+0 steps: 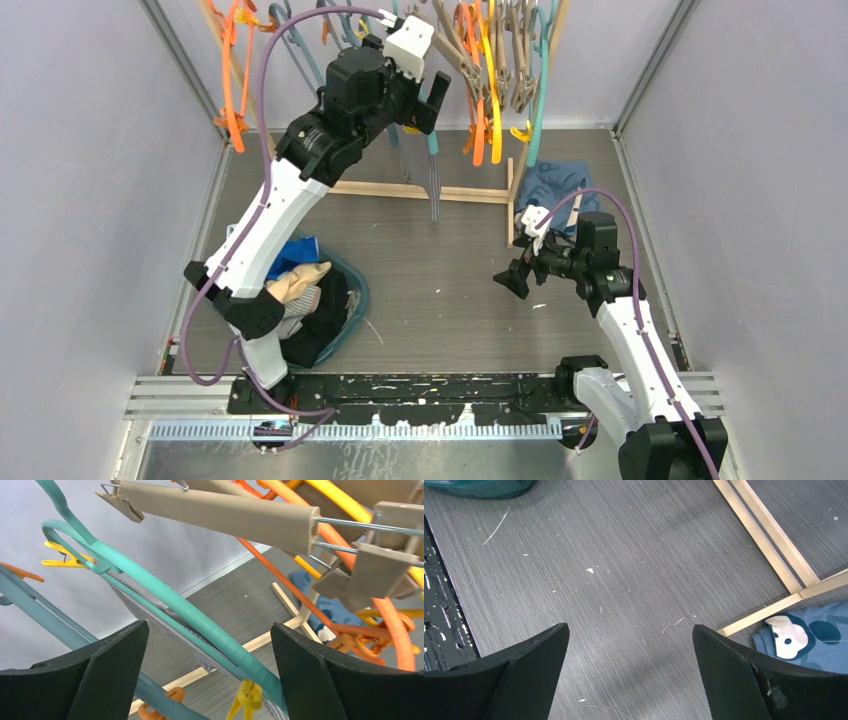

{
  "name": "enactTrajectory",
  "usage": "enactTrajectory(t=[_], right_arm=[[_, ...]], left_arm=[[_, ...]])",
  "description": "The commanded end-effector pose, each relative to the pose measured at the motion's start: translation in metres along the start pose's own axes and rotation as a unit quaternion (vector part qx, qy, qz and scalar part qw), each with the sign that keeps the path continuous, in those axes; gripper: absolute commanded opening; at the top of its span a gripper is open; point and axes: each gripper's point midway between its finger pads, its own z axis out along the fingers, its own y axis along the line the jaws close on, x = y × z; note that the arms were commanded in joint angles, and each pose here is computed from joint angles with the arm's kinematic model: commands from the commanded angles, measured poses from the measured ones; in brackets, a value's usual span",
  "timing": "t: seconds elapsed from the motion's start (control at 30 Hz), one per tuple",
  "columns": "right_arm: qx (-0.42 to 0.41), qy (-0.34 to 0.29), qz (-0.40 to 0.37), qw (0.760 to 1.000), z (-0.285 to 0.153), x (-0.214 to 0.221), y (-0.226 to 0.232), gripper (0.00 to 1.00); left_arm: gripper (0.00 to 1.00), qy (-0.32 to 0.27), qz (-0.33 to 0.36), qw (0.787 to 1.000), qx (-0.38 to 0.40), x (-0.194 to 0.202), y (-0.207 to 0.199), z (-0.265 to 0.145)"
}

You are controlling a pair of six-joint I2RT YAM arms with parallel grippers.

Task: Remove the underwear clipped to the hanger
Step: Pick up the hanger from the clothesline.

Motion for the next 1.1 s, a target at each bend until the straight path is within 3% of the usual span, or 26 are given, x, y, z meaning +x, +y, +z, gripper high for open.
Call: enactTrajectory(t=[0.0, 0.23, 0.43, 0.6, 1.07], right_arm=[[-0.001, -0.017, -0.017, 1.0, -0.003, -0.009, 0.0, 1.0], [-0.004, -0.017, -0.016, 1.0, -0.002, -0.009, 0.002, 1.0], [-0.007, -0.019, -0.017, 1.0, -0.002, -0.009, 0.004, 1.0], [-0.008, -0.019, -0.018, 1.0, -0.002, -0.009, 0.004, 1.0], [-0.009, -0.017, -0.02, 1.0, -0.002, -0.007, 0.004, 1.0]], left_arm=[[0.95, -0.048, 0.009, 0.998, -0.047, -0.027, 0.017, 0.0], [0.92, -0.04, 0.021, 0.997, -0.07, -0.019, 0.03, -0.004], [0.79, -0.038, -0.003, 0.996, -0.085, -0.015, 0.055, -0.009], [0.77, -0.041, -0.009, 0.995, -0.086, -0.017, 0.061, -0.014], [0.57, -0.044, -0.015, 0.994, -0.1, -0.016, 0.08, -0.019]])
